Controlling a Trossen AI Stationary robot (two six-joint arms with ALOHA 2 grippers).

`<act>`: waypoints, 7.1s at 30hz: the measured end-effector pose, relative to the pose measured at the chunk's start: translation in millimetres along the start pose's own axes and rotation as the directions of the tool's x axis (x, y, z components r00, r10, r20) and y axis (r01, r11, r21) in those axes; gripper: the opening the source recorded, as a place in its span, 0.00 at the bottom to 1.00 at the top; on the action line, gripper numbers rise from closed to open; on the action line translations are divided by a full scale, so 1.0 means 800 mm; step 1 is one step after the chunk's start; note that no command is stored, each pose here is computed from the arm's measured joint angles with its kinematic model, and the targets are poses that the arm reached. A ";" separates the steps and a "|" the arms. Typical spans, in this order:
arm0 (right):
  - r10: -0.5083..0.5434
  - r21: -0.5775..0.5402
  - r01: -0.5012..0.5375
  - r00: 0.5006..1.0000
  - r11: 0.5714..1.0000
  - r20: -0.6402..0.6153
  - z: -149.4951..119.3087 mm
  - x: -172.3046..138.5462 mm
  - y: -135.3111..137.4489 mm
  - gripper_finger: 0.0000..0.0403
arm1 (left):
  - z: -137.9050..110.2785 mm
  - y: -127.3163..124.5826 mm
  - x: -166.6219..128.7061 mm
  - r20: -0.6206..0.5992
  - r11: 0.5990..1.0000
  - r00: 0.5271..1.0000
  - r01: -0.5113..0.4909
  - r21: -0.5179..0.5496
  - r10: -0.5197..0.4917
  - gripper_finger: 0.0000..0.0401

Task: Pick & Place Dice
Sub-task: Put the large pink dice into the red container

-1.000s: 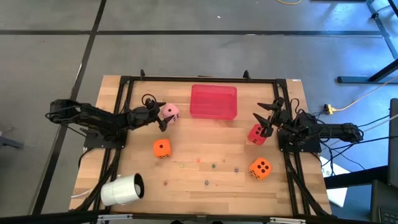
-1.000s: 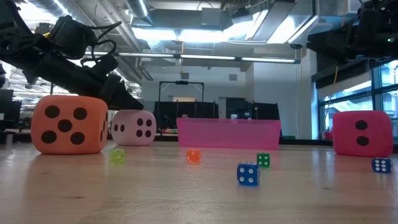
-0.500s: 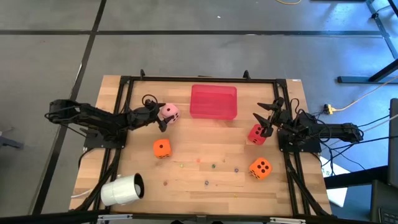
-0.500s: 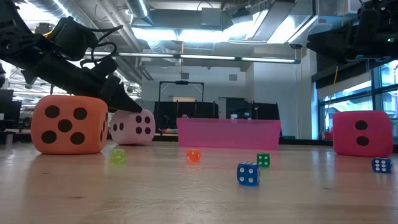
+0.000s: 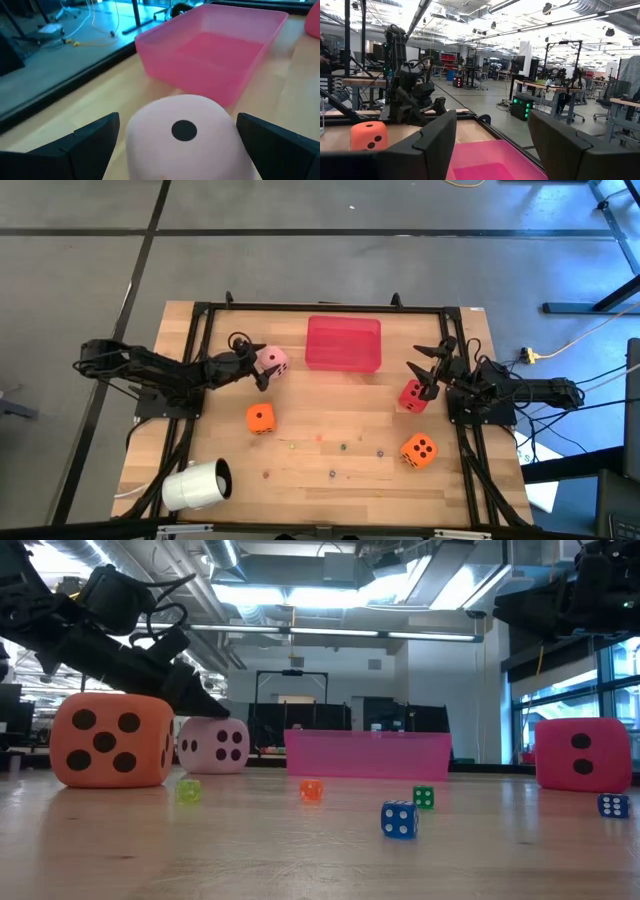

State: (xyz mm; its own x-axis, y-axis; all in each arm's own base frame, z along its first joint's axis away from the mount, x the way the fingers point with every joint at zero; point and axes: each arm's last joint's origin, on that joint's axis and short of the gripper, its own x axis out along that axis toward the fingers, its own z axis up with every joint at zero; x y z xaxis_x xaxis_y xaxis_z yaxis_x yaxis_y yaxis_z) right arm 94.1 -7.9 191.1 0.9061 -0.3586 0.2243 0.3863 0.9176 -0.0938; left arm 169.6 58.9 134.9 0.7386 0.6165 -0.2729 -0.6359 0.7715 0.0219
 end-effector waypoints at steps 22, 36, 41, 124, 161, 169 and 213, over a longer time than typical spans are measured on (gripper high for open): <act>0.003 -0.012 -0.003 1.000 1.000 -0.025 -0.003 0.000 0.001 0.61 | 0.012 -0.003 0.005 0.014 1.000 1.000 -0.010 -0.013 0.010 1.00; 0.009 0.007 -0.009 0.998 1.000 -0.056 -0.007 0.000 0.001 0.61 | 0.013 -0.002 0.005 0.026 0.990 0.999 -0.046 0.137 0.043 1.00; 0.011 0.028 -0.009 0.998 1.000 -0.066 -0.008 0.000 0.001 0.61 | 0.013 -0.002 0.005 0.027 0.990 0.999 -0.046 0.137 0.042 1.00; 0.016 0.039 -0.013 0.995 0.999 -0.099 -0.013 -0.001 0.002 0.61 | 0.017 -0.014 0.007 -0.042 0.994 0.994 -0.101 0.037 0.102 1.00; 0.017 0.037 -0.013 0.994 0.999 -0.104 -0.013 -0.001 0.002 0.61 | 0.011 -0.002 0.012 -0.119 0.998 0.992 -0.046 0.048 0.051 1.00; 0.017 0.037 -0.013 0.994 0.999 -0.104 -0.013 -0.001 0.002 0.61 | 0.011 -0.005 0.012 -0.121 0.998 0.993 0.015 0.060 -0.008 1.00; 0.018 0.036 -0.014 0.994 0.999 -0.106 -0.014 -0.001 0.002 0.61 | 0.020 0.010 0.019 -0.079 0.991 0.988 0.132 0.032 -0.129 1.00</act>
State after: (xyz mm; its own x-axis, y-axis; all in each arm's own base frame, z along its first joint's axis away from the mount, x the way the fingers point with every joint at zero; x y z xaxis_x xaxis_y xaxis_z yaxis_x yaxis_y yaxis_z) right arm 96.2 -7.9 180.3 0.9259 -0.3586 0.1187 0.3673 0.9280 -0.0621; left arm 179.6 77.1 145.9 0.7945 0.4970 -0.3488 -0.5252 0.8508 0.0160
